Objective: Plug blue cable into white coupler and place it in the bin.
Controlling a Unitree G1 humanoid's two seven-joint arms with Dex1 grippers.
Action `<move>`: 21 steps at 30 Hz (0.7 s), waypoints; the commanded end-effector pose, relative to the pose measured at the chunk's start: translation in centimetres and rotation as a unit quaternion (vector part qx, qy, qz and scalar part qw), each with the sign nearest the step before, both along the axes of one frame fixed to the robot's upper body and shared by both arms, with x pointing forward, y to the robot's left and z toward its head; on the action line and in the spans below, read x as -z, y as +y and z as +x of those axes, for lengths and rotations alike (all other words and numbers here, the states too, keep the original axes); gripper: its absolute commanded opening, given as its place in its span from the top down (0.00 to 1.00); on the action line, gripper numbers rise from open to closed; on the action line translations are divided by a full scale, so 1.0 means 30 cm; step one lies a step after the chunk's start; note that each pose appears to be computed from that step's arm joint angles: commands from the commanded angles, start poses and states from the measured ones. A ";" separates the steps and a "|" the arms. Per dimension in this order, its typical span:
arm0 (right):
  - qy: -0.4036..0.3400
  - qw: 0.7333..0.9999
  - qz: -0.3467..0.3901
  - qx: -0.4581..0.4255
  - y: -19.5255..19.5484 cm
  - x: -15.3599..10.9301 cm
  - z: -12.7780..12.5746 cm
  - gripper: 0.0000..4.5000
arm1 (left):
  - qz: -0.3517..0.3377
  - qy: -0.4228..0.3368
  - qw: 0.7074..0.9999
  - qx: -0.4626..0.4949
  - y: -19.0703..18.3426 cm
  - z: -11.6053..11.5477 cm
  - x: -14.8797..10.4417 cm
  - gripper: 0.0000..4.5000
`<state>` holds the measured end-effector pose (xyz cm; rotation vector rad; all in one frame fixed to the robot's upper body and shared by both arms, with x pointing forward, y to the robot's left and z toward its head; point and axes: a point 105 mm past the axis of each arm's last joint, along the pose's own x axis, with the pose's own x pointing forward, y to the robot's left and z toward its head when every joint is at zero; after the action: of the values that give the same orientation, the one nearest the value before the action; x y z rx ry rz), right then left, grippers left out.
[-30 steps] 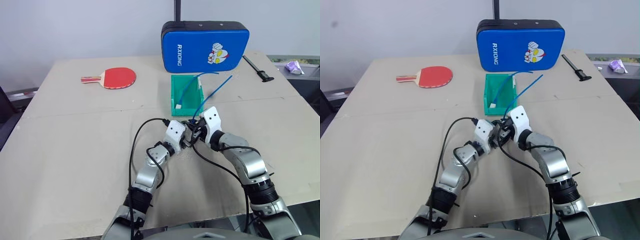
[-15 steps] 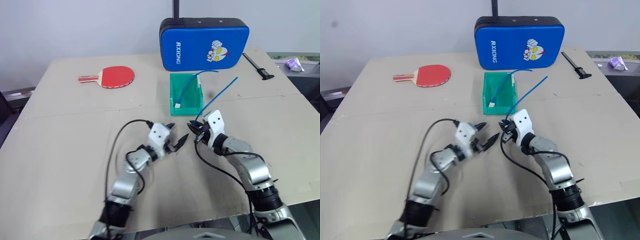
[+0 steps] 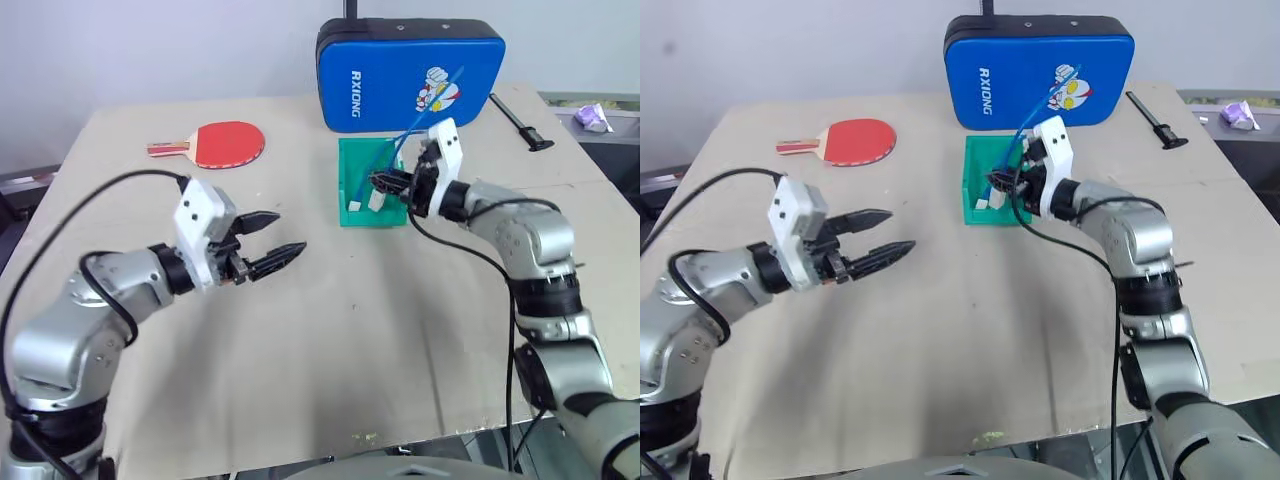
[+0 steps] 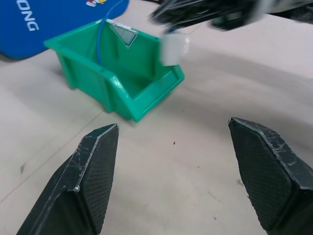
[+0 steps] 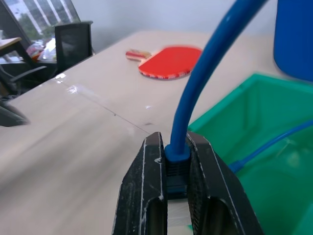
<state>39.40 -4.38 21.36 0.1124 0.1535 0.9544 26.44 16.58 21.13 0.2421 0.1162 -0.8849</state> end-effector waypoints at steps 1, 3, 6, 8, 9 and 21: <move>-0.003 1.000 0.000 0.028 -0.004 -0.034 0.087 0.97 | 0.000 -0.019 1.000 0.015 -0.022 -0.029 -0.070 0.19; 0.000 0.999 -0.012 0.036 -0.004 -0.028 0.119 0.97 | -0.002 -0.022 1.000 0.008 -0.021 -0.027 -0.091 0.19; -0.024 0.999 -0.019 0.030 0.009 -0.051 0.140 0.89 | 0.003 -0.028 1.000 0.001 -0.026 -0.027 -0.100 0.18; -0.053 0.998 -0.020 0.032 0.008 -0.074 0.151 0.72 | -0.005 -0.032 0.999 -0.004 -0.033 -0.023 -0.108 0.17; -0.063 0.997 -0.020 0.037 0.004 -0.082 0.158 0.62 | -0.010 -0.035 0.999 -0.007 -0.034 -0.020 -0.112 0.17; -0.145 0.984 0.040 0.093 -0.271 -0.156 0.008 0.01 | -0.011 0.009 0.998 -0.054 -0.053 -0.015 0.004 0.17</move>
<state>41.57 -12.07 25.39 0.0611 -0.1248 0.7402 26.41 15.38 21.24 0.1732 0.1389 -0.7920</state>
